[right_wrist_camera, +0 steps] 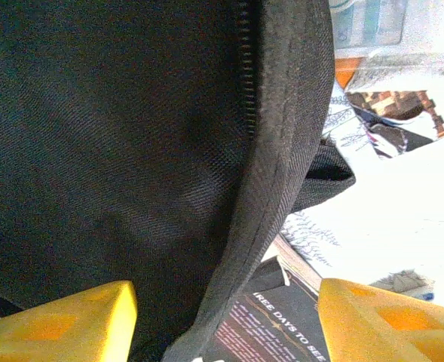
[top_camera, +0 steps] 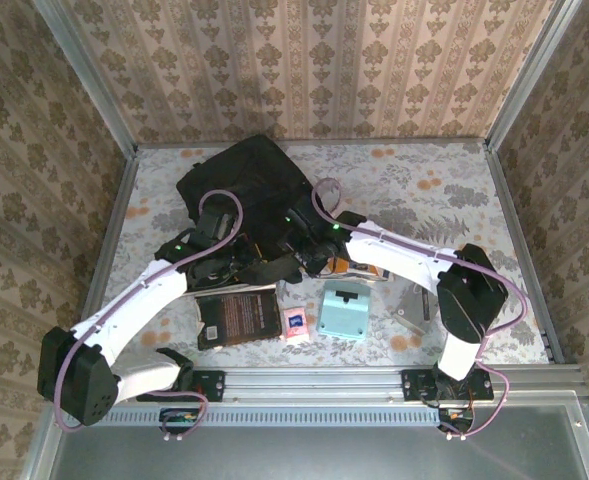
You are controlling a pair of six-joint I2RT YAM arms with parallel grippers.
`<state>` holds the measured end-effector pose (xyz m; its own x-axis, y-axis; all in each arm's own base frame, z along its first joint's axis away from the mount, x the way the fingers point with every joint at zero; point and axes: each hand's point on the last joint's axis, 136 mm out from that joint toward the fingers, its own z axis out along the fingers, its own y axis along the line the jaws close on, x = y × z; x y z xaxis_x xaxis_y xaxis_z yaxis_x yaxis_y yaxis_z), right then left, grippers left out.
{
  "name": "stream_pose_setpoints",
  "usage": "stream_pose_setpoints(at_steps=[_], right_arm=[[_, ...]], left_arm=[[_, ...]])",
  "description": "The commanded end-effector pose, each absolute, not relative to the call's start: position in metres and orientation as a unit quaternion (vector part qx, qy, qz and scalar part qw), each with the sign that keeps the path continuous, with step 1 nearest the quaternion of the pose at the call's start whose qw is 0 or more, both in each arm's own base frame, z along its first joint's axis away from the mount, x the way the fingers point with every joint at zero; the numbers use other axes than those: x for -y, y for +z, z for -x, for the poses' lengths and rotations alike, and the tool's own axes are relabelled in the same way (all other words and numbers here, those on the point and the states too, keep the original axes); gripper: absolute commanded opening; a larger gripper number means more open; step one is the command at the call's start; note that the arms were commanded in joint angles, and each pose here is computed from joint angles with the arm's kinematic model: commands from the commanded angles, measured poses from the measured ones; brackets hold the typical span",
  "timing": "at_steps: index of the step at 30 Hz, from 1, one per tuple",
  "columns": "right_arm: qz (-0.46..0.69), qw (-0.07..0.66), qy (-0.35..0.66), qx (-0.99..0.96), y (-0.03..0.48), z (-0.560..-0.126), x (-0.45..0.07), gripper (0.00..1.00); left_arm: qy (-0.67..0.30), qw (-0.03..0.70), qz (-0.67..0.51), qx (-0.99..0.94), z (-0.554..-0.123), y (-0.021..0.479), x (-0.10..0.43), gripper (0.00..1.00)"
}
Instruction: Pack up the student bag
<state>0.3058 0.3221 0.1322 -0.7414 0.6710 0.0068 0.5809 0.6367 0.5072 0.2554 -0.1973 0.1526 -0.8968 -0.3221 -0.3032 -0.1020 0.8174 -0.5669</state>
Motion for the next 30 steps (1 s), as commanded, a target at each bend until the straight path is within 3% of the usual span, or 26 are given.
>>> stream_pose_setpoints(at_steps=[1, 12, 19, 25, 30], right_arm=[[-0.352, 0.069, 0.209, -0.910, 0.135, -0.303, -0.312, 0.68], [-0.376, 0.024, 0.170, -0.911, 0.112, -0.294, -0.320, 0.64], [-0.371, 0.024, 0.197, -0.907, 0.110, -0.299, -0.336, 0.37], [-0.370, 0.067, 0.192, -0.906, 0.117, -0.307, -0.322, 0.01], [-0.364, 0.081, 0.190, -0.908, 0.114, -0.309, -0.317, 0.00]], left_arm=[[-0.272, 0.207, 0.093, -0.935, -0.252, 0.161, 0.197, 0.00], [-0.272, 0.215, 0.098, -0.933, -0.256, 0.167, 0.197, 0.00], [-0.270, 0.210, 0.096, -0.935, -0.256, 0.161, 0.199, 0.00], [-0.240, 0.228, 0.064, -0.941, -0.257, 0.165, 0.190, 0.00], [-0.187, 0.231, 0.011, -0.955, -0.254, 0.162, 0.179, 0.00]])
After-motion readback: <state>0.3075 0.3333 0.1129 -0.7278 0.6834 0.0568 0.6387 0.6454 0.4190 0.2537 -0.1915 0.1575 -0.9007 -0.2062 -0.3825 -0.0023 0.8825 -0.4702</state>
